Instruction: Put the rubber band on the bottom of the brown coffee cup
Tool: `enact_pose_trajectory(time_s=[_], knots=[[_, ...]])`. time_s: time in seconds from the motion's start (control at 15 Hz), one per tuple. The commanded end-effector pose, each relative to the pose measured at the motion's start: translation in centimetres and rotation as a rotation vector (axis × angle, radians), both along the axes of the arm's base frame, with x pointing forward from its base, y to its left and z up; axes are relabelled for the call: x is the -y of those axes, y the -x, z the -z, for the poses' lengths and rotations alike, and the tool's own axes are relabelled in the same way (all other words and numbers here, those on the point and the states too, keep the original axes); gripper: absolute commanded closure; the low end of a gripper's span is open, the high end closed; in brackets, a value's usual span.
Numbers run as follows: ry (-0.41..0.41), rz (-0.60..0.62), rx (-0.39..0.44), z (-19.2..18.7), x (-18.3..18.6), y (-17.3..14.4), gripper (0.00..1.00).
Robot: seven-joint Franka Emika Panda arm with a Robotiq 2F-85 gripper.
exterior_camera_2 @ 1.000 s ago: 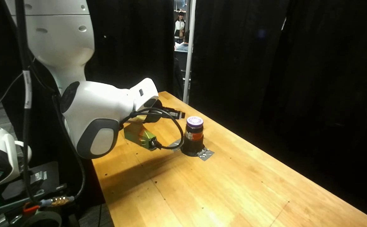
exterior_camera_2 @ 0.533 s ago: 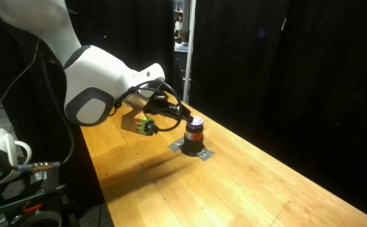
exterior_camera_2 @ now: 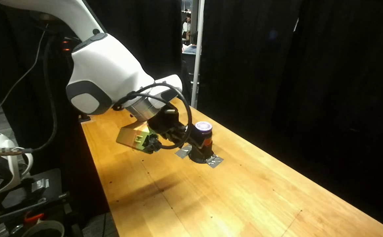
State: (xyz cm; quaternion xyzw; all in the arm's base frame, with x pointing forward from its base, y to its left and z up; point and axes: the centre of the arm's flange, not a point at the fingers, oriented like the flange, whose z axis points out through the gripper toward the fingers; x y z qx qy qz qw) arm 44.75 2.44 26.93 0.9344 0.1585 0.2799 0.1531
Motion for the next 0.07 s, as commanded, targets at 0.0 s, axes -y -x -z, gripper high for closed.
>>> enact_pose_trajectory(time_s=[0.0], knots=[[0.045,0.065,-0.045,-6.29,-3.25,0.13,0.00]])
